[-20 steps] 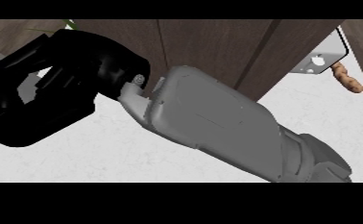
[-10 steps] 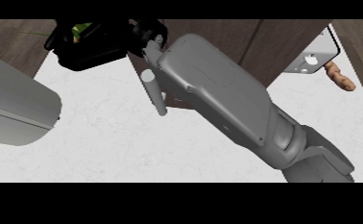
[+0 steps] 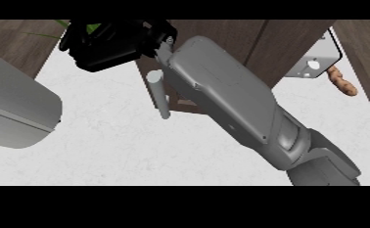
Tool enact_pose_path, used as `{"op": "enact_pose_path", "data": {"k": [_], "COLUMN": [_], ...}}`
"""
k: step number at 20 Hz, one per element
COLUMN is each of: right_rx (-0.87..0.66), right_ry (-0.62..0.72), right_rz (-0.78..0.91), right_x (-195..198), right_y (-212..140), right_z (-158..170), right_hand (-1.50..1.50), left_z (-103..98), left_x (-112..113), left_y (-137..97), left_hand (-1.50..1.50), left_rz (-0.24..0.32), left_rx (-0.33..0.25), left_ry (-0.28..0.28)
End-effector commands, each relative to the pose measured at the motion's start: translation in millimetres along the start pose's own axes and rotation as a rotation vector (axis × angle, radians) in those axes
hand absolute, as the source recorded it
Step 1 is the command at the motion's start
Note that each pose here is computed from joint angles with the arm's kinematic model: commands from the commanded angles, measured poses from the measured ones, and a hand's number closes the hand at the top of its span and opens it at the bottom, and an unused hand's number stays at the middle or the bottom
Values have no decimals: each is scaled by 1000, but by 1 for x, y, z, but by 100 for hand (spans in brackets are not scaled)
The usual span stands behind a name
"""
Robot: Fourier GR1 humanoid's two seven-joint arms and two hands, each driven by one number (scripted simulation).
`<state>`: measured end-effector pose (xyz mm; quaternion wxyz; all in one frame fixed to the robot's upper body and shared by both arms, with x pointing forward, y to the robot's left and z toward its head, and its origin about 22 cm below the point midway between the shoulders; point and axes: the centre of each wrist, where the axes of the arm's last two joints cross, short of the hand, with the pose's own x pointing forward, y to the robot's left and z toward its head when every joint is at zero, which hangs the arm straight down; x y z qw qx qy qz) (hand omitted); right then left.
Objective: Pick up the wine, place it into the cabinet and close the cabinet
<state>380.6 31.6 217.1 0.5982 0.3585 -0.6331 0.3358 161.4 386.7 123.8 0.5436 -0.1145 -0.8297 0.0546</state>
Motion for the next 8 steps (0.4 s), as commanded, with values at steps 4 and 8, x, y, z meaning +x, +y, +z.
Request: {"op": "enact_pose_path", "data": {"k": [4,8], "right_rx": [-359,-320], "right_ry": [1,-13], "right_rz": [-25,-38], "right_x": [-8,-18], "right_y": [-93,-89], "right_z": [49,47], "right_hand": [150,150], "left_z": [-5,-5], "left_x": [-2,-11], "left_y": [-17,-25], "left_hand": [-150,-150], "left_rz": [51,90], "left_rx": [-37,-53], "left_ry": [7,44]}}
